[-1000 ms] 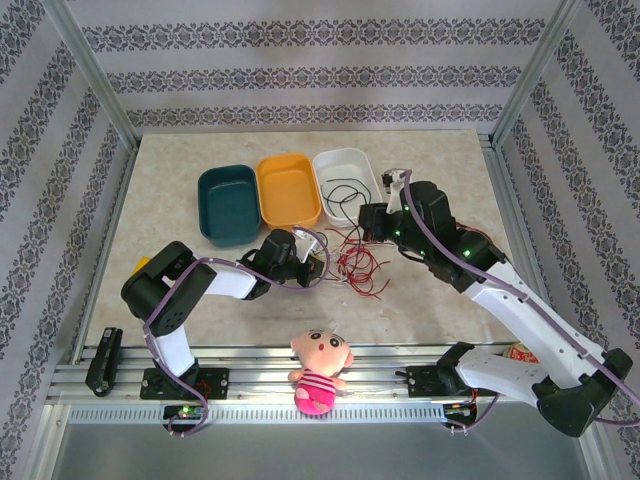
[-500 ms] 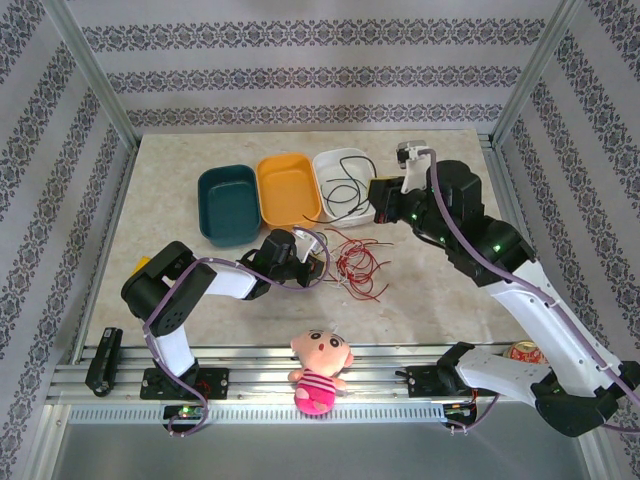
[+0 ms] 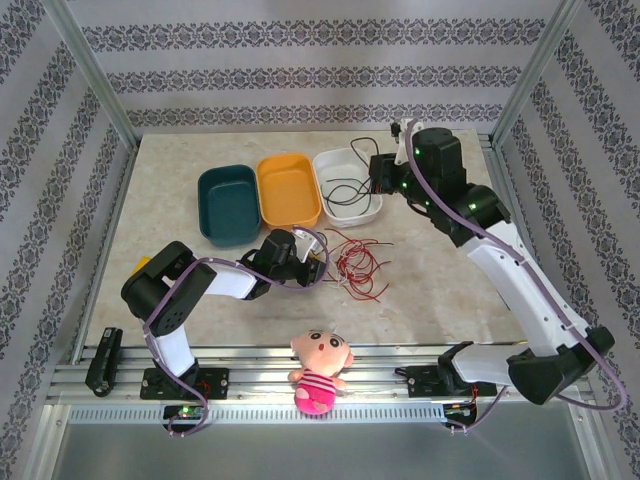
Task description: Untangle the cables
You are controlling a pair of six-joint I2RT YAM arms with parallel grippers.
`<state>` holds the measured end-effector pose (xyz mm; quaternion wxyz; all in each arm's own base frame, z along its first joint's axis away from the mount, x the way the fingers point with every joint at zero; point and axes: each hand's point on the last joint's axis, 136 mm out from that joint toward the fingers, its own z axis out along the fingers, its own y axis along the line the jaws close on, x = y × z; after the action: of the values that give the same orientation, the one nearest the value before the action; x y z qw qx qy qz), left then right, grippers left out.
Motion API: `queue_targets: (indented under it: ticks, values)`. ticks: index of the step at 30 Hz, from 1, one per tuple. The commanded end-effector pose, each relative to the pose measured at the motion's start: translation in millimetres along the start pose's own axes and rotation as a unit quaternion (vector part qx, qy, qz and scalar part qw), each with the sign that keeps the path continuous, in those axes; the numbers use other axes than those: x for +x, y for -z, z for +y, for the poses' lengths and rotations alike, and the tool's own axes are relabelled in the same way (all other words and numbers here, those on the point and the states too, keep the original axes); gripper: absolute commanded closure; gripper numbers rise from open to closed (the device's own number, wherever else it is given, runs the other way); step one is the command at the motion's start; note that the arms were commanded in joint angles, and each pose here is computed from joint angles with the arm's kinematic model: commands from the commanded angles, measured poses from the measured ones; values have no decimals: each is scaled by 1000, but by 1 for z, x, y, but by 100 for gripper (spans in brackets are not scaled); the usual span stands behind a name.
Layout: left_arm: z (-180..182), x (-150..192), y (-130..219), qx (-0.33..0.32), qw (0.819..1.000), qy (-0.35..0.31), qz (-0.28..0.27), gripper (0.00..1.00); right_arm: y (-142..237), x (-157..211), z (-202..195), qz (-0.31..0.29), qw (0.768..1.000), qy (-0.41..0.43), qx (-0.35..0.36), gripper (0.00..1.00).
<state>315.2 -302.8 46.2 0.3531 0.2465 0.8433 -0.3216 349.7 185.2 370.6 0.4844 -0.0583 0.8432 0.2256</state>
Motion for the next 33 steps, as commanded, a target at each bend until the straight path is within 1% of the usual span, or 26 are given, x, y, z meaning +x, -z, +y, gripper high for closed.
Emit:
queue_targets:
  ticks: [1, 4, 8, 11, 13, 14, 17, 21, 24, 30, 33]
  values:
    - [-8, -4, 3, 11, 1000, -4, -12, 64, -3, -14, -7, -8, 1000, 16, 17, 100]
    - [-10, -9, 8, 10, 1000, -6, -20, 54, -17, -13, -18, 5, 999, 27, 41, 100]
    - [-12, -14, 15, 6, 1000, -8, -29, 43, -36, -11, -31, 25, 996, 42, 75, 100]
    - [-12, -18, 21, 0, 999, -10, -36, 18, -50, -8, -37, 41, 994, 53, 88, 100]
    - [-12, -21, 25, -3, 999, -14, -40, 4, -60, -7, -40, 50, 992, 63, 96, 100]
    - [-12, -21, 26, -5, 999, -15, -41, 0, -63, -6, -43, 54, 991, 66, 103, 100]
    - [-10, -19, 30, -16, 999, -20, -35, 1, -72, -7, -49, 62, 988, 75, 119, 100]
    - [-4, -15, 38, -40, 999, -15, -25, 1, -85, -5, -53, 72, 987, 79, 124, 100]
    - [3, -16, 48, -69, 997, -7, -27, 1, -96, 1, -56, 86, 985, 83, 128, 100]
    - [13, -31, 71, -122, 992, -6, -46, 1, -124, 23, -68, 133, 976, 98, 145, 100]
    - [15, -34, 77, -139, 990, -10, -38, 1, -136, 36, -72, 156, 972, 98, 145, 100]
